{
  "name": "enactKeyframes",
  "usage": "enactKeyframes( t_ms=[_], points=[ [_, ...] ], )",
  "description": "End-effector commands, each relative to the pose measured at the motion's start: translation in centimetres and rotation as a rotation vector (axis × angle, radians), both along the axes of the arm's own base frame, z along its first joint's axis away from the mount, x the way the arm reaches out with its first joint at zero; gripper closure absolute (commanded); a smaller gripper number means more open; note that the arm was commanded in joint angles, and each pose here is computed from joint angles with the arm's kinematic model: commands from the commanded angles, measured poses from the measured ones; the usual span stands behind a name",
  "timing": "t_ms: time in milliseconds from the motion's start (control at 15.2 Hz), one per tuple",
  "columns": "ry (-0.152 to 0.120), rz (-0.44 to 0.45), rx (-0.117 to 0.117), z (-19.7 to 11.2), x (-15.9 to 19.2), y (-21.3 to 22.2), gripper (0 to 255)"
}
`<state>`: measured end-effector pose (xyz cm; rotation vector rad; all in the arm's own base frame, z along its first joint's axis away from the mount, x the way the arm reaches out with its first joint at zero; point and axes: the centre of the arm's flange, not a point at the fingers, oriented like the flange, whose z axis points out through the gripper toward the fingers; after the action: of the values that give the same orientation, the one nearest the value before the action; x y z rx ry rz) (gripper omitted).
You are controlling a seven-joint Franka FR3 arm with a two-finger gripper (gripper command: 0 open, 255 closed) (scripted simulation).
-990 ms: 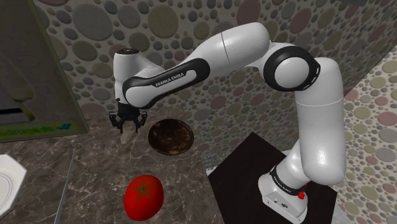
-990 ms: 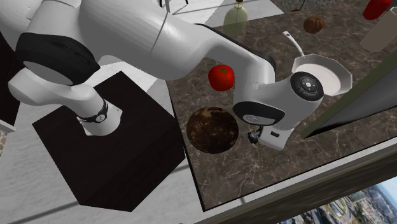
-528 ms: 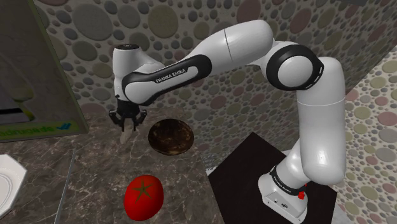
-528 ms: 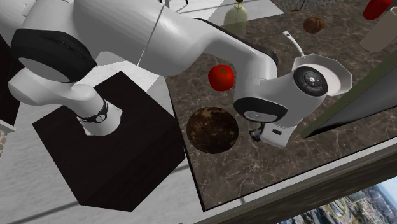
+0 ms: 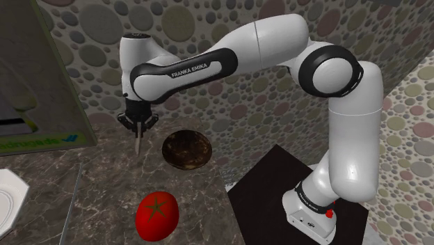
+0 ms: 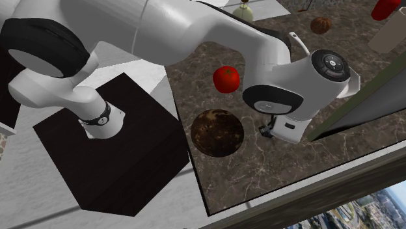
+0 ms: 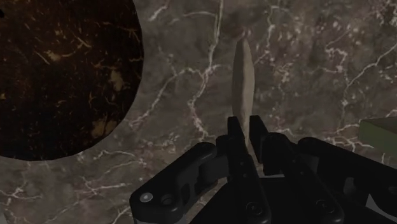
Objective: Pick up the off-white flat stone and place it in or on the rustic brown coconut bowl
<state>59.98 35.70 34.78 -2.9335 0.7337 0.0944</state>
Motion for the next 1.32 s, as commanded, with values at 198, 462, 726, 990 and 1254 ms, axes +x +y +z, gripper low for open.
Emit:
enactKeyframes(
  t_ms=[198,462,726,990,1254],
  points=[
    [0.001,0.0,0.0,2.6,0.0,-0.1,255],
    [0.001,0.0,0.0,4.7,0.0,-0.1,255],
    [0.001,0.0,0.0,6.2,-0.9,-1.0,255],
    [0.001,0.0,0.0,6.4,-4.8,-4.5,255],
    [0.001,0.0,0.0,6.6,-8.7,-8.1,255]
  ],
)
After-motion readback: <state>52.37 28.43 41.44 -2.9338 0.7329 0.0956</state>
